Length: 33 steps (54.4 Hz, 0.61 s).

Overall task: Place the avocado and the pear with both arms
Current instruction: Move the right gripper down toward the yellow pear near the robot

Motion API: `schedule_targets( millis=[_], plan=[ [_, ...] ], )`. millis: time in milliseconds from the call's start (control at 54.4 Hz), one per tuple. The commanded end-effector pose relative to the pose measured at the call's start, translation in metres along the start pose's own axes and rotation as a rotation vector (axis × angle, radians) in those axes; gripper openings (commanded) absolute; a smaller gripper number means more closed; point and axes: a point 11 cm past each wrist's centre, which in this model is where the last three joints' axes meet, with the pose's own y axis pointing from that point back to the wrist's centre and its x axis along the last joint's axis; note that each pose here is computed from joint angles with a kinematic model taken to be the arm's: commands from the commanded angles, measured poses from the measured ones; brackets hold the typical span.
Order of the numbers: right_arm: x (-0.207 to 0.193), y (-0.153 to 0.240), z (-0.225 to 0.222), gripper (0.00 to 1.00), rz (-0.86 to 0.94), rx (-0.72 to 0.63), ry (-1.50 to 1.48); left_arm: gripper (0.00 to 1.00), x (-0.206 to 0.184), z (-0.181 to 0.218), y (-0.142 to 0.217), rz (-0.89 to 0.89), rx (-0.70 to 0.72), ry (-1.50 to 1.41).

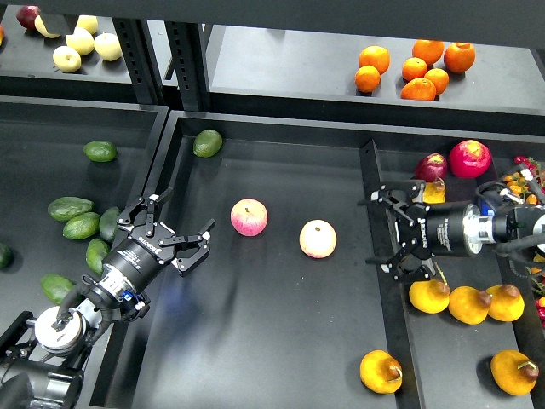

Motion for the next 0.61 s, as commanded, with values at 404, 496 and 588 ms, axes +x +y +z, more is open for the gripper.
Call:
schedule_targets(
  millis=[404, 496, 588],
  plan=[
    [-0.011, -0.021, 0.043, 1.0, -0.099, -0.402, 0.506, 0.99, 0.003, -0.003, 0.005, 0.007, -0.001, 0.006],
    [-0.007, -0.023, 0.053, 1.0, -0.087, -0.453, 0.546, 0.99, 0.004, -0.003, 0.005, 0.009, -0.001, 0.007],
    [-0.006, -0.027, 0.061, 1.0, -0.084, -0.495, 0.568, 0.99, 0.004, -0.003, 0.005, 0.009, -0.001, 0.007]
  ],
)
